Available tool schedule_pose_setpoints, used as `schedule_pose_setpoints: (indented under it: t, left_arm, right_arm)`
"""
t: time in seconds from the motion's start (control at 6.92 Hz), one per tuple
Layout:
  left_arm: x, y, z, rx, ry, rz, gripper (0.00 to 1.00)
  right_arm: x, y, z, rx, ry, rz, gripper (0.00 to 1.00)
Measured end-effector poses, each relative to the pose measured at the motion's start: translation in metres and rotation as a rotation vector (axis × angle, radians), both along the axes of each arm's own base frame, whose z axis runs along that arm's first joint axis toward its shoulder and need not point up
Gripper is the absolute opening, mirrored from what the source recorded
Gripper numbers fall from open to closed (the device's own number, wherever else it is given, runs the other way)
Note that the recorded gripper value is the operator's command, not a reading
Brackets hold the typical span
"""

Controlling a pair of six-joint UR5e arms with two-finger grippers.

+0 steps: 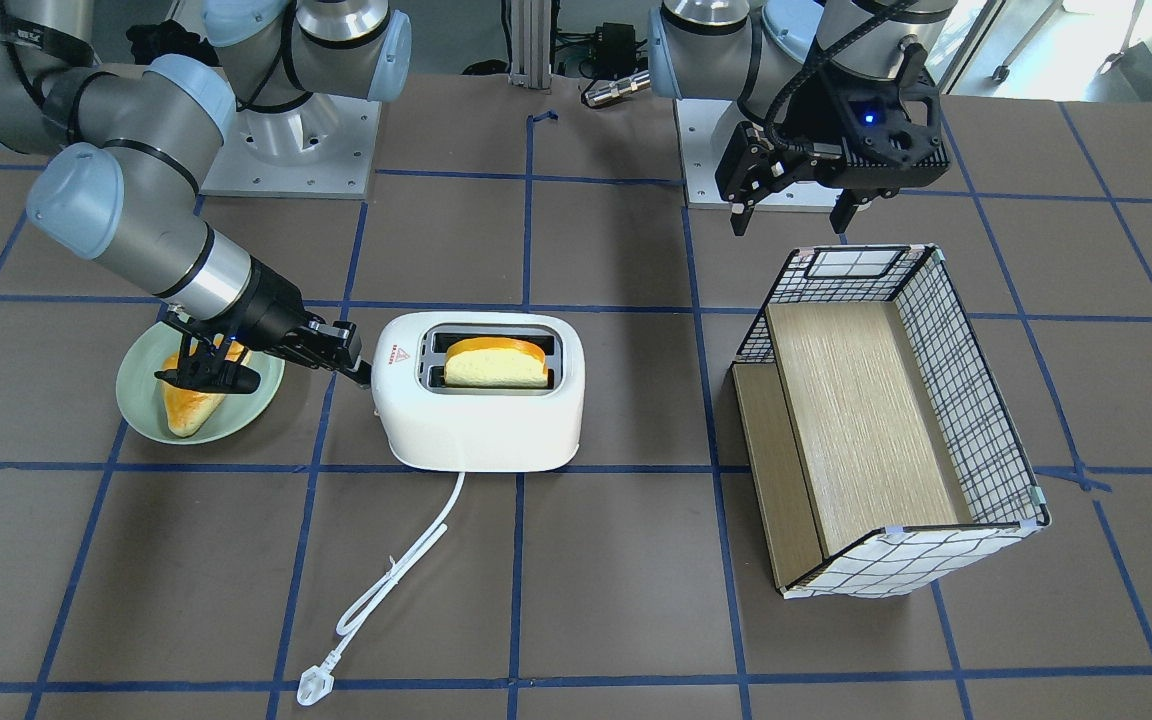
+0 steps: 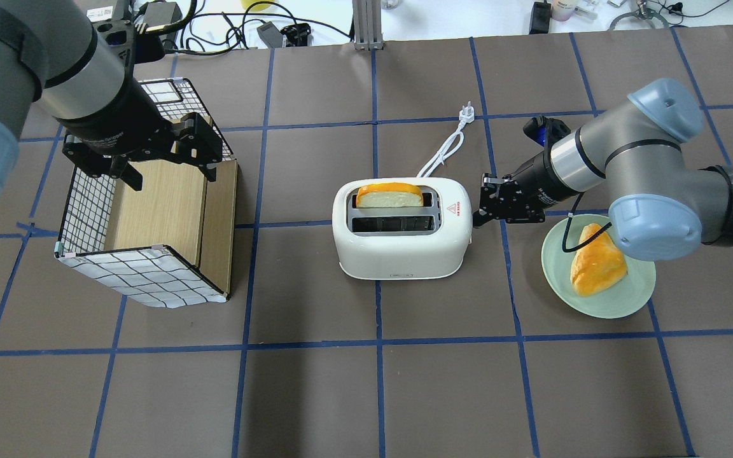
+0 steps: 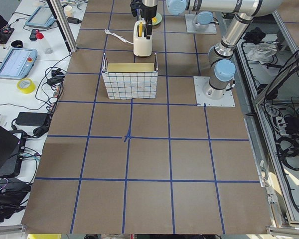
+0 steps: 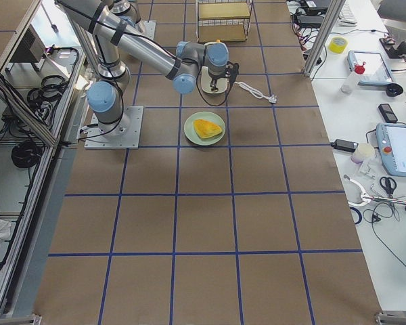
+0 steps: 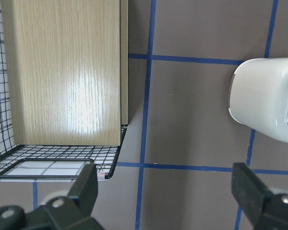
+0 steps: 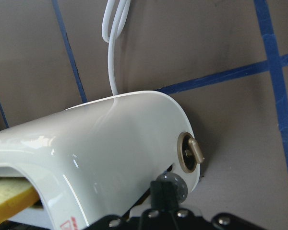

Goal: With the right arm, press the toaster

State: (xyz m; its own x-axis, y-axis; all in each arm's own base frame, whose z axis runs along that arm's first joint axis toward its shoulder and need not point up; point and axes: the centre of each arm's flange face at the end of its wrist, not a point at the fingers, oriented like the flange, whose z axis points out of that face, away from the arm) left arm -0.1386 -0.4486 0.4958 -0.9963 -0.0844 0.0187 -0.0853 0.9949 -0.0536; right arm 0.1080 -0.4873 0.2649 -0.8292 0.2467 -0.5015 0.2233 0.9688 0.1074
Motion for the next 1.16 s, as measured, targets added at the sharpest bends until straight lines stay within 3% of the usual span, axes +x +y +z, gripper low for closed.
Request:
schedule_pose_setpoints:
  t: [1.16]
  left_arm:
    - [0.0,0.0,0.0,0.001,0.0,0.0,1.0]
  right_arm:
    - [-0.002,-0.004,-0.011,0.017,-0.001,-0.003,0.0]
